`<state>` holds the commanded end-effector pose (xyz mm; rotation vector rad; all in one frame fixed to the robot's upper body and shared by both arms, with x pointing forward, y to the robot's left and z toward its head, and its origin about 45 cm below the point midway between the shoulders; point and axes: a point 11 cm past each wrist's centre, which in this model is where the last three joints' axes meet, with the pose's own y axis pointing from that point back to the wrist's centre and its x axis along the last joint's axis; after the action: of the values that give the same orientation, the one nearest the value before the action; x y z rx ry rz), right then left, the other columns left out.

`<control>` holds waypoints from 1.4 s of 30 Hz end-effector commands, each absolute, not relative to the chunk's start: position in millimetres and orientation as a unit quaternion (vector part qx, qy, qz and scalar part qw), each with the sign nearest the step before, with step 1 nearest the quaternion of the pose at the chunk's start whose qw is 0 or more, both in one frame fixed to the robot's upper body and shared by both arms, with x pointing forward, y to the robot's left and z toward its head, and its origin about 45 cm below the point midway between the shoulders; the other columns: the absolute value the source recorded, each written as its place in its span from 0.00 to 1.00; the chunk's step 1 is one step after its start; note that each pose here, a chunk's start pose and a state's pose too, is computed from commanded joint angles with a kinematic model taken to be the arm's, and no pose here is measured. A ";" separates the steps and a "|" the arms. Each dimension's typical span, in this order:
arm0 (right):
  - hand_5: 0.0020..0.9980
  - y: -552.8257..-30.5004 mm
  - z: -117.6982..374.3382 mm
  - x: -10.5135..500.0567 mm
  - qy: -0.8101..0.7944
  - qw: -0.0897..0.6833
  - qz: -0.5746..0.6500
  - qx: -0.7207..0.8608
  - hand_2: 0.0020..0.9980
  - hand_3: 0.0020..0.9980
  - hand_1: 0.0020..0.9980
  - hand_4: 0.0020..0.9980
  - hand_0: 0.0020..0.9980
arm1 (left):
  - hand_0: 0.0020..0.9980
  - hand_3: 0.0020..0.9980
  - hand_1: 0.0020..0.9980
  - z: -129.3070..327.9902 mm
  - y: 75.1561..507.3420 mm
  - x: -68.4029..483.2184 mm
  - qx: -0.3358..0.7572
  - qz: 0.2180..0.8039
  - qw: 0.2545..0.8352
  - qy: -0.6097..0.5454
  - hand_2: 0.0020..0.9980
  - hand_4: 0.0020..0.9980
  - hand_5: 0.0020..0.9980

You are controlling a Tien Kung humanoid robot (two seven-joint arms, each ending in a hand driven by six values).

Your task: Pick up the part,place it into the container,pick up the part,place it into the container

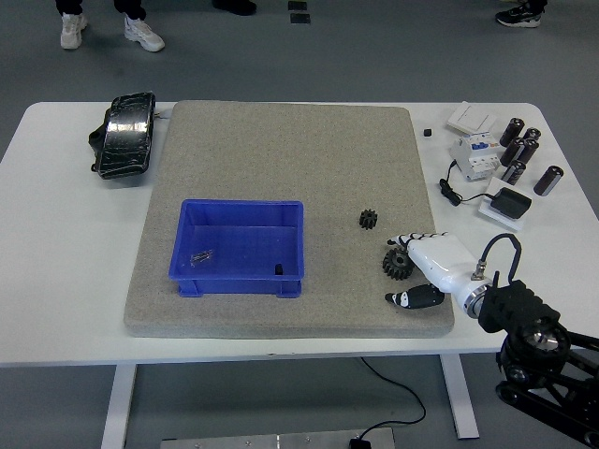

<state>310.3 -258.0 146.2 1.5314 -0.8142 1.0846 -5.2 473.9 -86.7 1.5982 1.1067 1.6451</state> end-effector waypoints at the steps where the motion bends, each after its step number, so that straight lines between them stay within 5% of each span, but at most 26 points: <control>1: 0.36 -258.3 146.0 310.7 -0.340 0.521 0.452 0.639 0.71 0.75 0.64 0.72 0.51 | 0.68 0.57 0.67 -86.7 474.0 -5.2 0.600 0.618 0.293 0.415 0.59 0.57 0.35; 6: 0.36 -261.1 142.7 312.5 -0.340 0.526 0.444 0.641 0.71 0.75 0.64 0.72 0.51 | 0.68 0.57 0.67 -86.6 474.2 -5.9 0.601 0.617 0.293 0.415 0.59 0.57 0.35; 7: 0.30 -261.6 141.6 312.4 -0.339 0.527 0.442 0.642 0.63 0.71 0.52 0.59 0.42 | 0.68 0.57 0.67 -86.6 474.2 -6.1 0.601 0.617 0.293 0.415 0.59 0.57 0.35; 12: 0.30 -261.8 138.8 311.0 -0.339 0.526 0.434 0.648 0.63 0.71 0.52 0.59 0.42 | 0.68 0.57 0.67 -86.9 473.7 -7.9 0.601 0.617 0.292 0.416 0.59 0.57 0.35; 13: 0.24 -261.5 138.7 310.8 -0.339 0.525 0.433 0.650 0.58 0.70 0.48 0.53 0.39 | 0.68 0.57 0.67 -87.0 473.5 -8.4 0.601 0.617 0.292 0.416 0.59 0.57 0.35; 24: 0.19 -258.6 133.9 307.2 -0.340 0.516 0.431 0.658 0.54 0.70 0.49 0.49 0.38 | 0.68 0.57 0.67 -86.5 475.0 -9.5 0.599 0.620 0.291 0.414 0.59 0.57 0.35; 25: 0.00 -258.6 133.9 307.1 -0.340 0.515 0.431 0.658 0.46 0.68 0.50 0.51 0.43 | 0.68 0.57 0.67 -86.5 475.0 -9.8 0.599 0.620 0.290 0.414 0.59 0.57 0.35; 42: 0.00 -224.6 209.7 325.7 -0.429 0.393 0.455 0.674 0.37 0.63 0.49 0.48 0.44 | 0.68 0.57 0.67 -86.8 474.0 -11.7 0.601 0.620 0.288 0.415 0.59 0.56 0.36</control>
<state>325.7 -224.6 209.7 1.7110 -1.0887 1.1552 -11.7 474.0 -86.8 1.6046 1.1074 1.6550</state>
